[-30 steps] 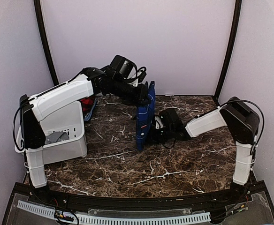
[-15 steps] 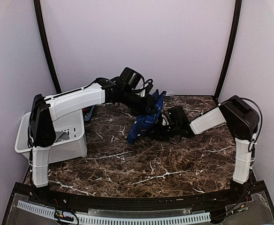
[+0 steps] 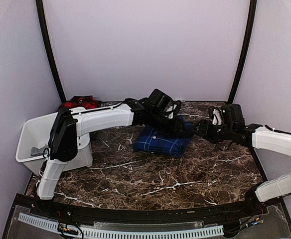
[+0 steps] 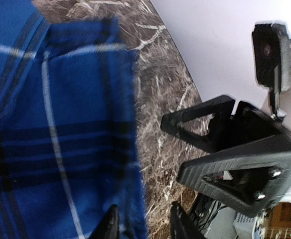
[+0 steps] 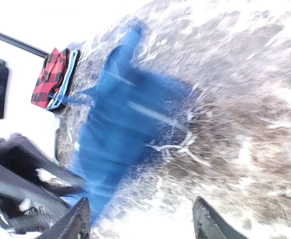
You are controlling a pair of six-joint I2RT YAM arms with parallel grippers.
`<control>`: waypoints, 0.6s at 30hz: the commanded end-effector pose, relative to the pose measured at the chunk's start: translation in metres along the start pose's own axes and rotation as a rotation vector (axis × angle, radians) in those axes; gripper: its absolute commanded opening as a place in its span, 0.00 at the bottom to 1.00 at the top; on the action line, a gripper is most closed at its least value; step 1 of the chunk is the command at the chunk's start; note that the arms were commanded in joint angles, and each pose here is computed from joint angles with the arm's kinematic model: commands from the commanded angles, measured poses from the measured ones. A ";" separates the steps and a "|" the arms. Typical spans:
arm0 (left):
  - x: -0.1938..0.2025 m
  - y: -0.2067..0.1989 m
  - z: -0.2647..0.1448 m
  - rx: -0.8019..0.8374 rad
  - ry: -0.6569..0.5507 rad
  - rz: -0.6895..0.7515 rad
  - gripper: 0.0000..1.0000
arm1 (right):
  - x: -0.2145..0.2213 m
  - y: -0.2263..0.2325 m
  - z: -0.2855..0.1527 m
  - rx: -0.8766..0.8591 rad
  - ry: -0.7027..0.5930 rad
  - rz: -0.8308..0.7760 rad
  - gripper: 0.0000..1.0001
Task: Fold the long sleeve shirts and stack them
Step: Turn over the square-folded shirt at the center of the board.
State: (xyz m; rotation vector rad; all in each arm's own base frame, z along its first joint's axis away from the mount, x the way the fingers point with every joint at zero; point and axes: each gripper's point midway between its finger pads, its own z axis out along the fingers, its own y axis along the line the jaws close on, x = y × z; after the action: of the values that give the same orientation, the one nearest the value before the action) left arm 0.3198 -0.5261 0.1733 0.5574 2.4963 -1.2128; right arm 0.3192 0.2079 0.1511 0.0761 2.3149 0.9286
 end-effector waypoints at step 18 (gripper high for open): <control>-0.040 0.081 -0.061 -0.311 -0.184 -0.041 0.62 | 0.045 -0.065 0.008 0.183 0.083 0.039 0.76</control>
State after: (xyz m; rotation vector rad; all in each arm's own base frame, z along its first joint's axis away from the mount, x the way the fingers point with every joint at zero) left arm 0.3669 -0.4945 0.1591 0.3399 2.5001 -0.9782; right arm 0.2951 0.1666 0.0937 0.1756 2.4740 0.7025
